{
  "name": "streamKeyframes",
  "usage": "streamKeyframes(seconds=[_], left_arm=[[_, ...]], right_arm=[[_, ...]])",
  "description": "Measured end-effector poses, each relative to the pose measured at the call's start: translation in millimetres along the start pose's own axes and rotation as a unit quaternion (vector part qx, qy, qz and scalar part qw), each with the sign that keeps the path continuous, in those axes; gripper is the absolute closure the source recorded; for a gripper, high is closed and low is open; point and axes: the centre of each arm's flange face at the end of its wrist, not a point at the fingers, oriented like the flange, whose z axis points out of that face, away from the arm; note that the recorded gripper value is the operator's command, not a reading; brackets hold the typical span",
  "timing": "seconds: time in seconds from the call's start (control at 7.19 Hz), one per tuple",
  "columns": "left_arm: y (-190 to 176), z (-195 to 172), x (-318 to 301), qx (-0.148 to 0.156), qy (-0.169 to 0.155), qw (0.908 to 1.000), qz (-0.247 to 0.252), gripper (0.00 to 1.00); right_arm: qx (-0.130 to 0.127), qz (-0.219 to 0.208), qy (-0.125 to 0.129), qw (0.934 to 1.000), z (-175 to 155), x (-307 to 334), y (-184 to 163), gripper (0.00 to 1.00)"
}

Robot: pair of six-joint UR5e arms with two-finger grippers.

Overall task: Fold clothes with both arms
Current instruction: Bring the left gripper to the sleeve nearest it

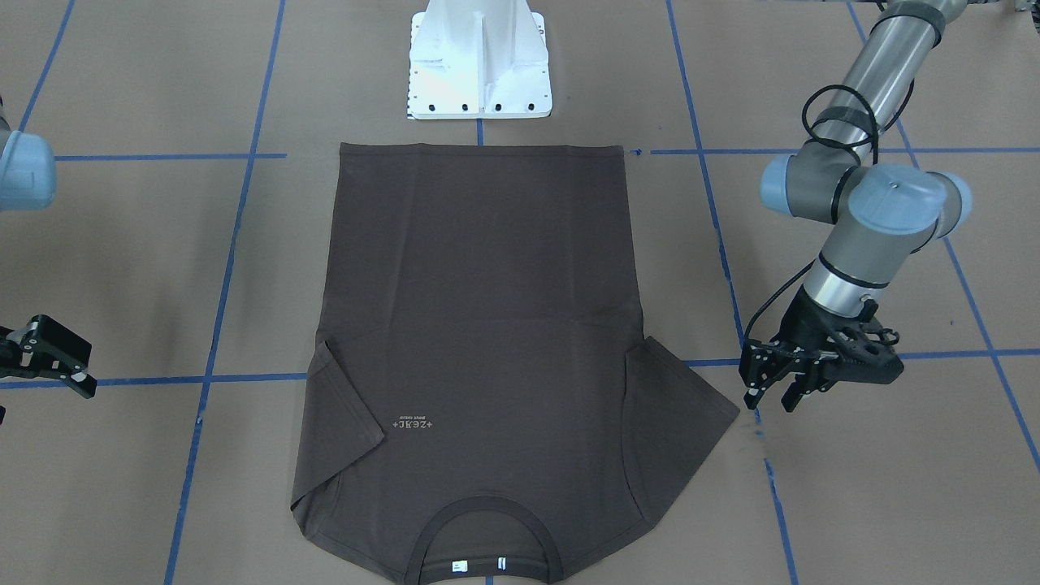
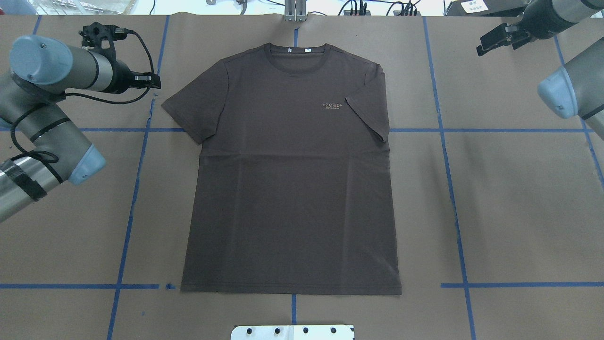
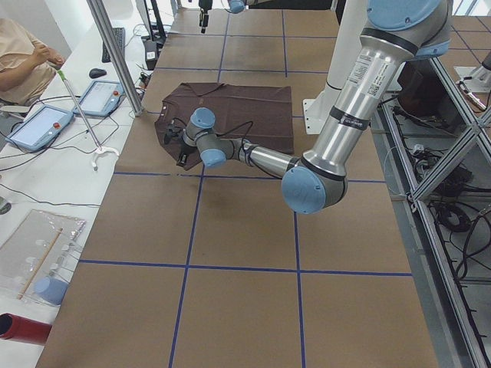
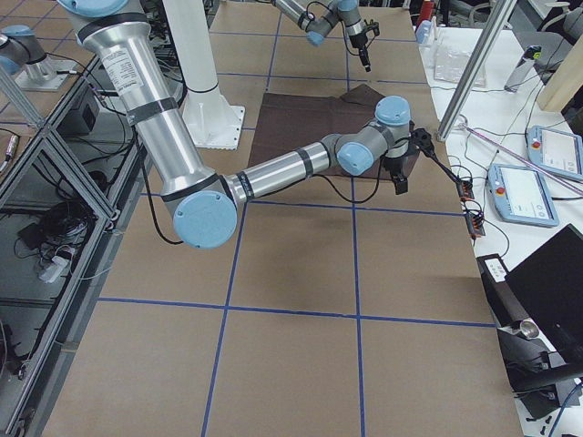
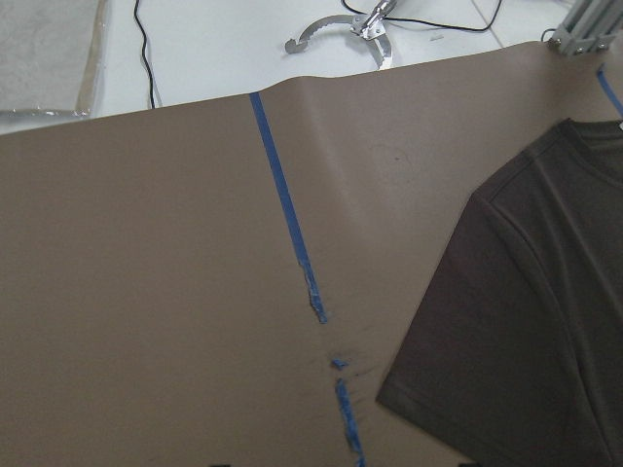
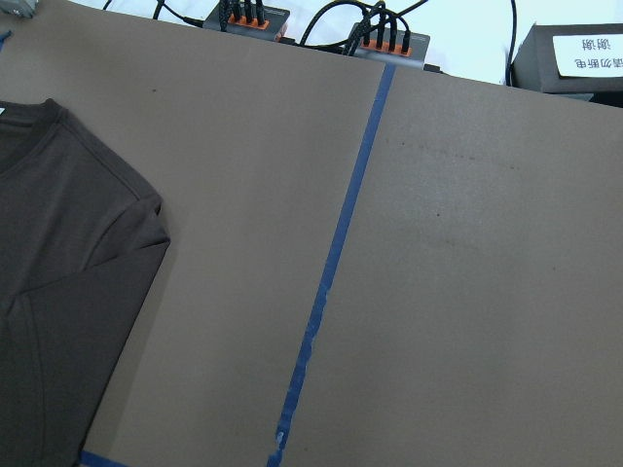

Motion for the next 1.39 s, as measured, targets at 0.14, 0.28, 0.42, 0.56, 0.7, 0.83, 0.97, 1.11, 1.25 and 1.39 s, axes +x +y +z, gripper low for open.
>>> streamKeyframes(seconds=[0.14,0.28,0.42,0.56,0.7,0.83,0.97,1.11,1.25,1.39], left_arm=[[8,15,6,0.002,-0.007,1.0000,0.003,0.48],[12,25,9,0.004,-0.012,0.9999,0.002,0.49],[18,33,8,0.005,-0.014,0.9999,-0.006,0.49],[23,38,9,0.005,-0.015,0.9998,-0.014,0.49],[26,41,10,0.005,-0.016,0.9997,-0.017,0.49],[28,43,11,0.005,-0.016,0.9997,-0.018,0.49],[30,43,11,0.005,-0.016,0.9997,-0.018,0.49],[31,44,12,0.004,-0.016,0.9997,-0.018,0.49],[32,45,13,0.003,-0.016,0.9997,-0.017,0.49],[34,45,14,0.002,-0.016,0.9997,-0.017,0.49]], right_arm=[[0.000,0.000,0.001,1.0000,0,2,2,0.00],[0.000,0.001,0.003,1.0000,1,3,3,0.00],[0.000,0.001,0.003,1.0000,1,4,3,0.00],[0.000,0.001,0.004,1.0000,1,4,3,0.00],[0.000,0.001,0.004,1.0000,1,4,3,0.00],[0.001,0.001,0.004,1.0000,1,4,3,0.00],[0.001,0.001,0.004,1.0000,1,4,3,0.00],[0.001,0.001,0.005,1.0000,1,4,3,0.00],[0.001,0.001,0.006,1.0000,1,5,3,0.00],[0.000,0.002,0.006,1.0000,1,5,3,0.00]])
